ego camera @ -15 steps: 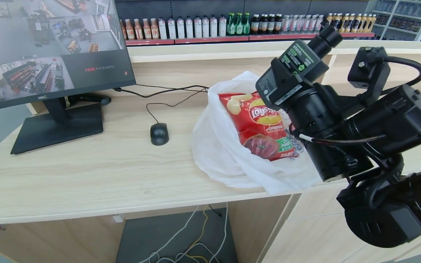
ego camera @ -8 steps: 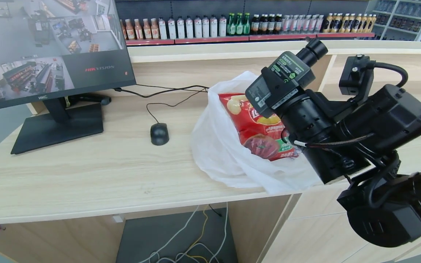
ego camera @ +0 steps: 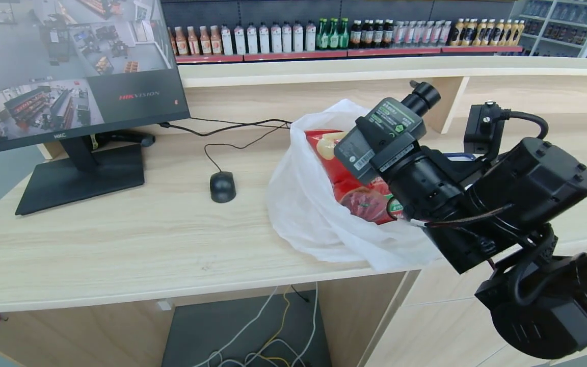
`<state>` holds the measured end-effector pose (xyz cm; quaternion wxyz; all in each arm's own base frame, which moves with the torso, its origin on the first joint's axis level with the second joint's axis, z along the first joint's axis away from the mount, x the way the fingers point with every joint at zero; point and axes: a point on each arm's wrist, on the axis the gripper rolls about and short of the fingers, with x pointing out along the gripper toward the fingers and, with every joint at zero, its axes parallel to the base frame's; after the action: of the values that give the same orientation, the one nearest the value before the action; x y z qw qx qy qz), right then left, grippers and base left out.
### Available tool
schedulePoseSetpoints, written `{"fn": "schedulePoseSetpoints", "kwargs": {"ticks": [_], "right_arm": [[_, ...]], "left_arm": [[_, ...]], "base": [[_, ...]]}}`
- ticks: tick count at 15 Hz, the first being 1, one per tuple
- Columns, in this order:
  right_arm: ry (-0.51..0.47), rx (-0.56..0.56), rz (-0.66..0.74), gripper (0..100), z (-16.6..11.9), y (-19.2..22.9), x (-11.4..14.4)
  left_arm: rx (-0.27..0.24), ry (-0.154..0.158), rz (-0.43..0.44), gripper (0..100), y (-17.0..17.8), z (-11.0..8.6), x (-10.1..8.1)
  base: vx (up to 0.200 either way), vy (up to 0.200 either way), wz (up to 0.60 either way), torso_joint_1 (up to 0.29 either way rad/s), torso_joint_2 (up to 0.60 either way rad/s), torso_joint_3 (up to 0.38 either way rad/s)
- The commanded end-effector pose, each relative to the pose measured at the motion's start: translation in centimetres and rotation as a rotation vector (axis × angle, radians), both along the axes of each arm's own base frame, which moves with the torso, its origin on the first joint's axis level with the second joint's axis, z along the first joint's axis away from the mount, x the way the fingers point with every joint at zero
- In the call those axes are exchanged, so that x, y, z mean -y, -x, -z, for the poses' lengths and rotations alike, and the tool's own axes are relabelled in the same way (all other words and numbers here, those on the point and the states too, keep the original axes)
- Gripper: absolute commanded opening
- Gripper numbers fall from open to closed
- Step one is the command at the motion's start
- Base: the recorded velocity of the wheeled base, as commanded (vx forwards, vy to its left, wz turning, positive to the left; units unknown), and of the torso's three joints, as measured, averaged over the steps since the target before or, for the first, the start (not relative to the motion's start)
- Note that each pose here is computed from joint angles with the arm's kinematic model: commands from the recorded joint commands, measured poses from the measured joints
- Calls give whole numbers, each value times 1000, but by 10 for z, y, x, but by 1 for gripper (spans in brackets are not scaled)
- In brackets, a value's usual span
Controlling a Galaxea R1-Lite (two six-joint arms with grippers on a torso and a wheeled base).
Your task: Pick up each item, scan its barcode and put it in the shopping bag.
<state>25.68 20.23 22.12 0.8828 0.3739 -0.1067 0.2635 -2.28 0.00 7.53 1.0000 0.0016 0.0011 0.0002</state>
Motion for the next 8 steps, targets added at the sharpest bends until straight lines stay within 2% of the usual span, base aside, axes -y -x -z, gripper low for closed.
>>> {"fn": "schedulePoseSetpoints", "kwargs": {"ticks": [1,5,8], "right_arm": [[26,-19,-8,0,6,-6,0],[48,-122,-36,0,11,-19,-7],[72,-149,-59,0,14,-34,-9]], "left_arm": [[1,0,-1,100,0,0,0],[1,0,0,100,0,0,0],[1,0,0,100,0,0,0]], "base": [[0,0,0,0,0,0],[0,0,0,0,0,0],[0,0,0,0,0,0]]}}
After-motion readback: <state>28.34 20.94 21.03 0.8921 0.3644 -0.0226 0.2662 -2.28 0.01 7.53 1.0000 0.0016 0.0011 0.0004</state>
